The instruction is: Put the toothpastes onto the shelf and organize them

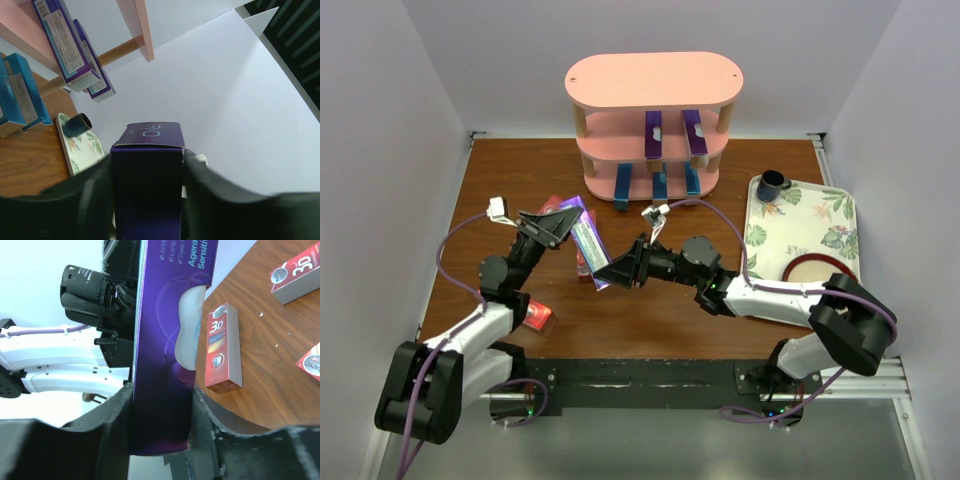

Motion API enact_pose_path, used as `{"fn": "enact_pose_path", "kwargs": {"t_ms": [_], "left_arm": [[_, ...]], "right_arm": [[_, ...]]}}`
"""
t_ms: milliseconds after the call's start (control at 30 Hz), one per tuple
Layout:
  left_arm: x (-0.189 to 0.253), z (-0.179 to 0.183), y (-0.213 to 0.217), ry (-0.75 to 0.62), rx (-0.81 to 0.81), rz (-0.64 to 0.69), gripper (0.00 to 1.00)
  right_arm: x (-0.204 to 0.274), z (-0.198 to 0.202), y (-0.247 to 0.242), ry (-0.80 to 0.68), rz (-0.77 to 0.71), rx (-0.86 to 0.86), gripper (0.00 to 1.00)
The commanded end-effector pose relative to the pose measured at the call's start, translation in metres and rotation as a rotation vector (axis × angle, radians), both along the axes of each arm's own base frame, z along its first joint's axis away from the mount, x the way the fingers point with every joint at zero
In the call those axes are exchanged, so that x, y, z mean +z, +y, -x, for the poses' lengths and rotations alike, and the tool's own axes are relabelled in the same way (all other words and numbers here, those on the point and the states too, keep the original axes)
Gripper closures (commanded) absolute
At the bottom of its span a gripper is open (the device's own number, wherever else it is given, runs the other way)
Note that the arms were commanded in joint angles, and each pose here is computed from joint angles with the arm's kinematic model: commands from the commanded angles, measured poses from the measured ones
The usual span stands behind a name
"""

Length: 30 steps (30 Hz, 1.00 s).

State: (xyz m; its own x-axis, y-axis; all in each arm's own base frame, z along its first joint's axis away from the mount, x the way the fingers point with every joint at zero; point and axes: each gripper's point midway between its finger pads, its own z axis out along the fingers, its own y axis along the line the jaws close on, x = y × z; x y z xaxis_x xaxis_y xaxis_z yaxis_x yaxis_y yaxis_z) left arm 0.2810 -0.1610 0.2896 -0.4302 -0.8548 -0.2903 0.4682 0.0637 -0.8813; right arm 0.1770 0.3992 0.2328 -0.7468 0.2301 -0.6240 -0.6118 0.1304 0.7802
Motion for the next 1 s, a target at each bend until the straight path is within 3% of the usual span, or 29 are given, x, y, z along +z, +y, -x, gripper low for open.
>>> {"fn": "enact_pose_path", "kwargs": {"t_ms": [0,100,300,433,467,600,733,967], "left_arm": [[0.009,0.005,0.004,-0.048,0.013,0.035,0.36],[0.003,0.004,0.005,-0.038,0.026,0.018,0.21],[-0.012,-0.003,0.005,-0.015,0.068,-0.076,0.04],[-0.027,-0.02,0.016,0.021,0.185,-0.281,0.0],[-0.041,-0.028,0.021,0.11,0.212,-0.354,0.0],[-0.045,-0.041,0.077,0.263,0.507,-0.607,0.0],[-0.046,-0.027,0.129,0.401,0.697,-0.89,0.0],[-0.002,0.002,0.181,0.387,0.958,-1.164,0.0]], "right_arm": [[0.029,-0.001,0.0,-0.094,-0.024,-0.004,0.65],[0.031,-0.004,-0.003,-0.111,0.006,-0.026,0.72],[0.029,-0.013,-0.01,-0.157,0.103,-0.076,0.73],[0.017,-0.024,-0.021,-0.176,0.254,-0.134,0.72],[0.015,-0.028,-0.024,-0.201,0.288,-0.15,0.71],[0.016,-0.045,-0.035,-0.235,0.426,-0.222,0.71],[0.017,-0.07,-0.045,-0.267,0.555,-0.323,0.71],[0.044,-0.12,-0.051,-0.343,0.738,-0.501,0.68]]}}
